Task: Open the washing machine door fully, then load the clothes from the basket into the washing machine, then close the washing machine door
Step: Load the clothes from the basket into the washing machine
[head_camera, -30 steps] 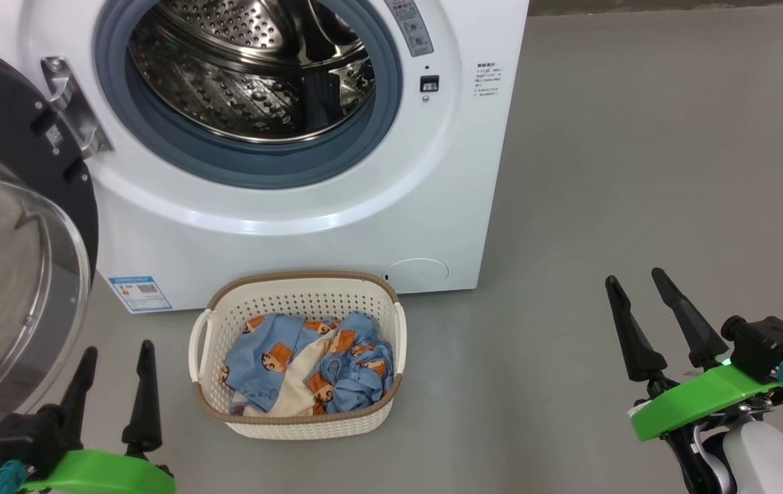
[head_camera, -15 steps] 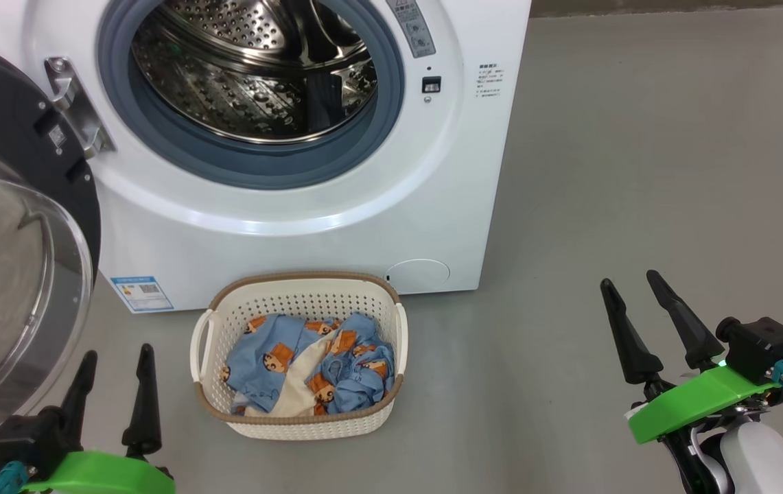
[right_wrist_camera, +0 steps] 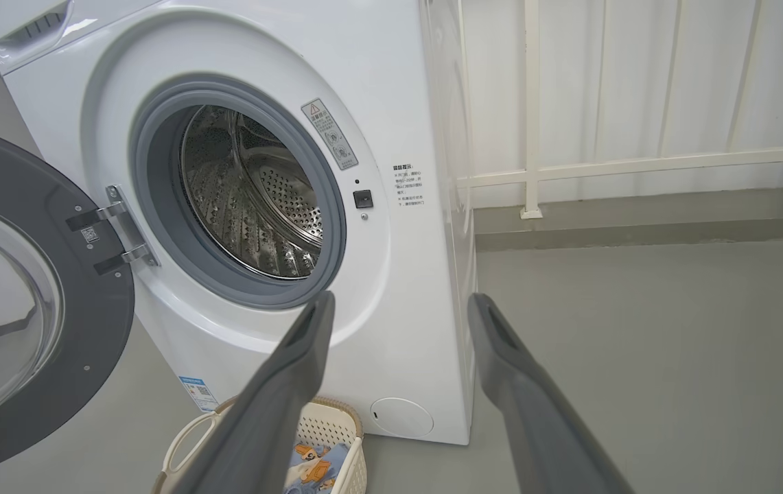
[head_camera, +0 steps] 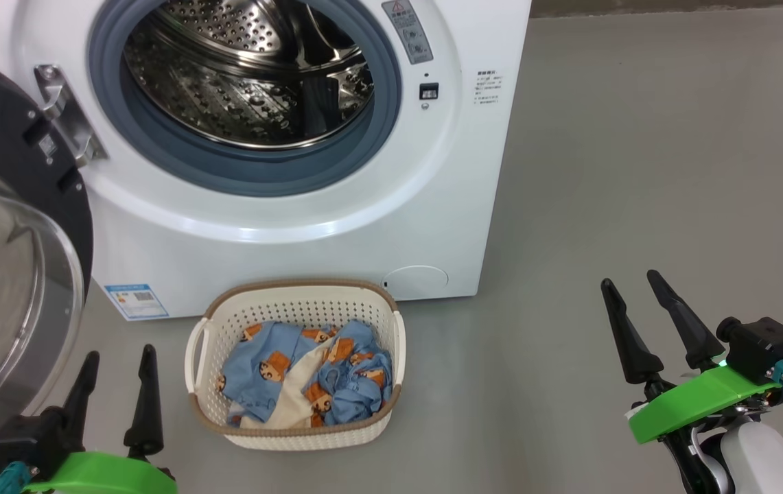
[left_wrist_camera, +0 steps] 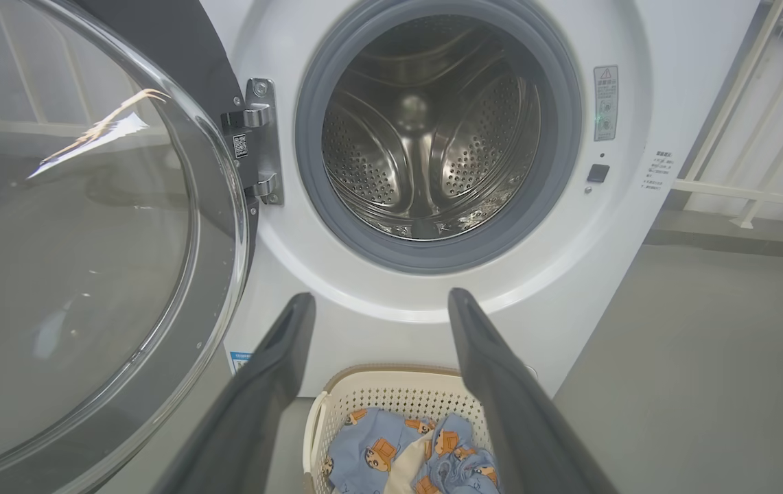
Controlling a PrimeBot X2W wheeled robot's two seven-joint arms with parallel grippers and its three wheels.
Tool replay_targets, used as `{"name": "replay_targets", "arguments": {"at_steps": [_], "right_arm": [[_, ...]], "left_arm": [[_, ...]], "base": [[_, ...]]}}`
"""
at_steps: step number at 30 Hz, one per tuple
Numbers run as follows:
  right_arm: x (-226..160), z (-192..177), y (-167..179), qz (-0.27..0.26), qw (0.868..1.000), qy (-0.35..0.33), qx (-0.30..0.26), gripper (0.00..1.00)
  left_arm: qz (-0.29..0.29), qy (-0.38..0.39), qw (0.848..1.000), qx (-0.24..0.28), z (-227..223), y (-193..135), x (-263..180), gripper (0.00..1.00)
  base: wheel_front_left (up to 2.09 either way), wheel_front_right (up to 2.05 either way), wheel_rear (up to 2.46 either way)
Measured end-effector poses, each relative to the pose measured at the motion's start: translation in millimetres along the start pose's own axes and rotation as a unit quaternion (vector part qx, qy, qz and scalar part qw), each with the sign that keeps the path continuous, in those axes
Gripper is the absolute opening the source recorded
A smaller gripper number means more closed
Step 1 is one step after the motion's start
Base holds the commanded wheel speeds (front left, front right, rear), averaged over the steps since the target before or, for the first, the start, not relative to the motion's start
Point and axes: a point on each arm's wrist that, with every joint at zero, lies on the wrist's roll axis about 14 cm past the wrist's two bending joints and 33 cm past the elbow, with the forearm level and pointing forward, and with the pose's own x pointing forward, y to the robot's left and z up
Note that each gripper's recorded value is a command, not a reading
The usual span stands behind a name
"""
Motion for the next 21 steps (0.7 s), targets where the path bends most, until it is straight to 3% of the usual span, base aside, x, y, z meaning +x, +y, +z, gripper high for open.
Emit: {"name": "replay_targets", "arguments": {"at_steps": [21], "right_arm": [[1.5, -2.0, -3.4, -0.005, 1.000, 0.002, 0.002, 1.00]], "left_arm": [[0.003, 0.002, 1.000, 0.002, -1.4, 3.4, 2.0, 1.00]], "base": [[1.28, -1.24, -0.04]]}}
